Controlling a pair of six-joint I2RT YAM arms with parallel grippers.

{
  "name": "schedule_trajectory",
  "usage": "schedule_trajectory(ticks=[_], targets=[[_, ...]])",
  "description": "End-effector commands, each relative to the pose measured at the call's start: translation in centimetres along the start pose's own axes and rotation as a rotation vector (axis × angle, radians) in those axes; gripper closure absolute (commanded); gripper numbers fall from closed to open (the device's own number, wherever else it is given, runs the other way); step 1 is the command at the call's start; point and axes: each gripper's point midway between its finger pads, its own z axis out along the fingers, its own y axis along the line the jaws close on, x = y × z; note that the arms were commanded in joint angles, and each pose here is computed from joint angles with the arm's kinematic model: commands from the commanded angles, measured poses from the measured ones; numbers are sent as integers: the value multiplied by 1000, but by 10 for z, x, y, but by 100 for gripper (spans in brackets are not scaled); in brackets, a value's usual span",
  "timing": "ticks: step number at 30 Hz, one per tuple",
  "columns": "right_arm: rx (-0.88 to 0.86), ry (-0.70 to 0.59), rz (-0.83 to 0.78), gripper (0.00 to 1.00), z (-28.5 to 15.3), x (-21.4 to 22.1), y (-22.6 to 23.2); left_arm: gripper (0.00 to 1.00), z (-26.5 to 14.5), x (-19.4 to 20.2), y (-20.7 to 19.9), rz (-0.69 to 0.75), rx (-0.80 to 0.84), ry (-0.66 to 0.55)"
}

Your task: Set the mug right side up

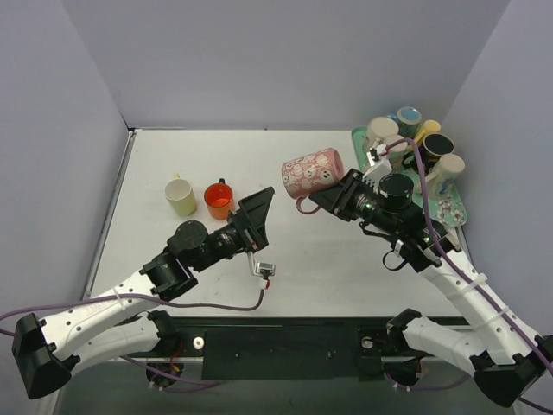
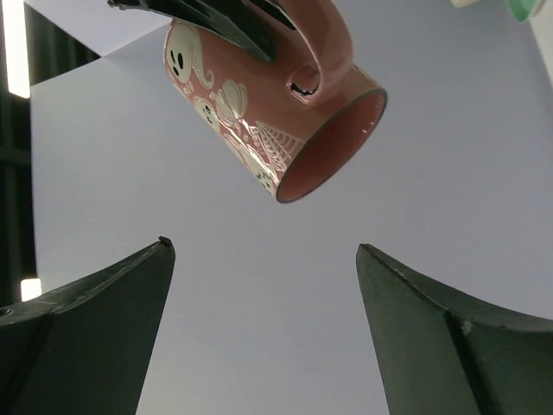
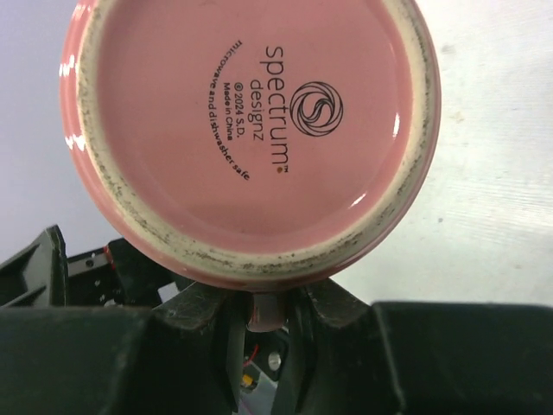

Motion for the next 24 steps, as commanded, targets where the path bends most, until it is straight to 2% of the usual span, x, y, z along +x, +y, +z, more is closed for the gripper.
schedule_trajectory(ticks=[1,5,9,13,15,17,18,19,20,21,22,24], targets=[[-302,-142,-43,100,-25,-41,97,3,-6,12,53,86,-199,46],[-326,-116,-50,100,-20,-31,111,3,-4,16,62,86,-226,57],[-356,-99,-61,100,-18,-23,124,3,3,19,47,71,-132,52],[-364,-51,-66,100,-10,-12,129,5,5,25,67,57,-213,63],[-376,-26,-54,100,-5,-7,130,9,7,27,70,59,-229,71],[-396,-1,-41,100,-2,-1,132,25,6,27,73,54,-231,66],[-395,7,-41,100,-1,1,131,42,6,28,75,50,-234,66],[-389,5,-51,100,1,0,130,54,6,29,74,35,-224,66],[-359,0,-53,100,5,1,123,80,5,30,73,26,-218,65],[-341,-13,-65,100,6,-1,118,90,5,31,72,5,-213,69],[-305,-26,-66,100,9,-2,111,100,6,31,68,-11,-187,65],[-239,-50,-80,99,15,-7,97,100,6,31,56,-44,-114,60]])
